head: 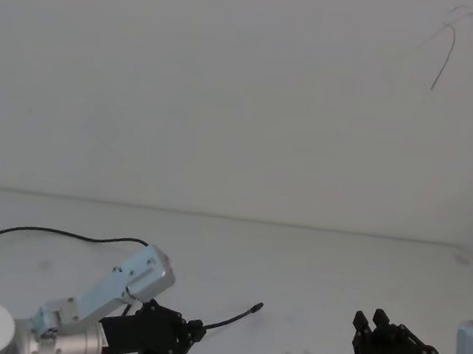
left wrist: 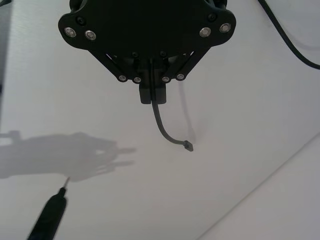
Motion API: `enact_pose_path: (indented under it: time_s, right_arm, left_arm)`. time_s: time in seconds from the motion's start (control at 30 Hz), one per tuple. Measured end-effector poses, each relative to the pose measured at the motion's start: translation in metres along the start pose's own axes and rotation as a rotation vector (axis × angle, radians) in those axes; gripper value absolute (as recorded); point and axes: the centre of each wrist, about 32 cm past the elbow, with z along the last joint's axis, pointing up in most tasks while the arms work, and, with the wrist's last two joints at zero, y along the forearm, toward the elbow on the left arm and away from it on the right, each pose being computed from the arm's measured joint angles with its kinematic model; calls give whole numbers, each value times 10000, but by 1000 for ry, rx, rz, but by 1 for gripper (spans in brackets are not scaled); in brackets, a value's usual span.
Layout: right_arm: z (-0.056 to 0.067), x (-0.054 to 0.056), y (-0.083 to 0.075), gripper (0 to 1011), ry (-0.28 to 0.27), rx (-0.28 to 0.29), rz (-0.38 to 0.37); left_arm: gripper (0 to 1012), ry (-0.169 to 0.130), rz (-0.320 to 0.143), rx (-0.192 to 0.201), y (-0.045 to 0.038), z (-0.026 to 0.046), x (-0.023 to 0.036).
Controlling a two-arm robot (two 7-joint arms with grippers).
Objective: Pick up the data cable with the one hand.
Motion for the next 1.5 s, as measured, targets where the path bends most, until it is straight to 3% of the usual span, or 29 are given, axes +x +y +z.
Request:
enact_pose_path:
  time_s: [0.3, 0.63, 0.87, 1.17, 1.5]
  right_arm:
    - [0, 0, 0, 251, 0, 0, 0]
    - [0, 0, 0, 251, 0, 0, 0]
    - [0, 0, 0, 251, 0, 0, 0]
    - [64, -7, 17, 251, 38, 28, 11]
    - [228, -21, 47, 251, 148, 66, 41]
  left_arm:
    - [44, 21, -83, -75, 197, -49, 56]
    - [44, 80, -229, -183, 544, -178, 121]
    - [43, 116, -312, -233, 722, -260, 148]
    - [43, 138, -370, -273, 846, -313, 166]
    - [44, 147, -400, -293, 910, -338, 173]
